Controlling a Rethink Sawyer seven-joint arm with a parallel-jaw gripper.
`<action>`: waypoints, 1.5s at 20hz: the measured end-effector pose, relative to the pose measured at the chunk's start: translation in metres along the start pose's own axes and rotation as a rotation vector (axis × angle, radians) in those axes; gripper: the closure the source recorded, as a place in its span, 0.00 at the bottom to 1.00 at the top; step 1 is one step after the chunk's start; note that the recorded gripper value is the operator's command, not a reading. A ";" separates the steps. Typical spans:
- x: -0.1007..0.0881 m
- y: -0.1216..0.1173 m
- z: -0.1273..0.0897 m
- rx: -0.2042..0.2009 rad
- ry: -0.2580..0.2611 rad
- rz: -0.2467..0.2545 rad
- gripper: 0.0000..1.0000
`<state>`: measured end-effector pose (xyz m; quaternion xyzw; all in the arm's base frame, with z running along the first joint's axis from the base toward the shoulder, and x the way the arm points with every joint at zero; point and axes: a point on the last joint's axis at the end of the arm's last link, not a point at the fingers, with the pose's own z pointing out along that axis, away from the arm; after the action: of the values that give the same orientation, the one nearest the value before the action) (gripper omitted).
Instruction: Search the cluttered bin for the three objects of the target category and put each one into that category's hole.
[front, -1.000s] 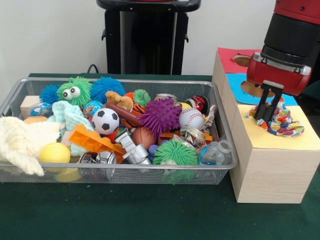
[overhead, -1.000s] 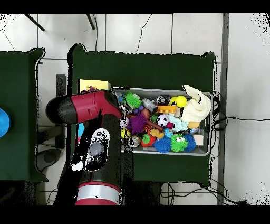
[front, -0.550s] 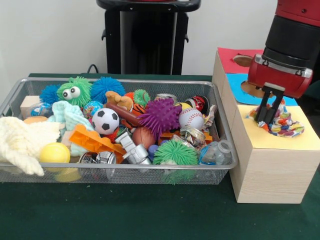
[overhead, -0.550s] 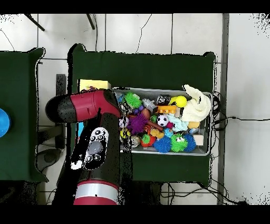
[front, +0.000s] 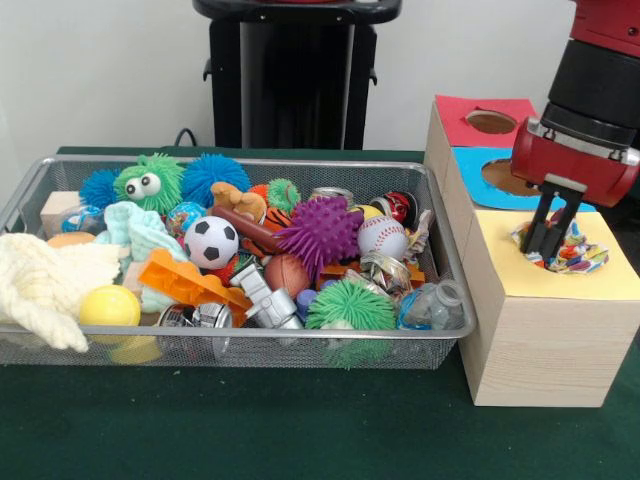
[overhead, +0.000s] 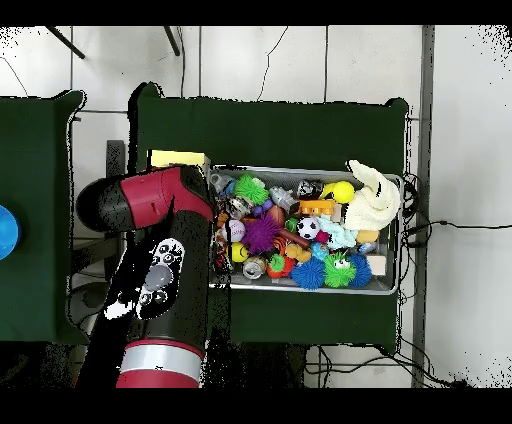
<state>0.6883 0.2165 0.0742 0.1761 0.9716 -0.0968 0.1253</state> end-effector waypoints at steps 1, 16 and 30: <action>0.000 0.001 0.000 0.001 -0.002 -0.003 1.00; 0.027 0.025 0.038 0.022 0.019 -0.044 1.00; 0.024 0.014 0.007 0.015 0.050 0.007 1.00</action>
<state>0.6728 0.2355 0.0590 0.1829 0.9730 -0.0994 0.1001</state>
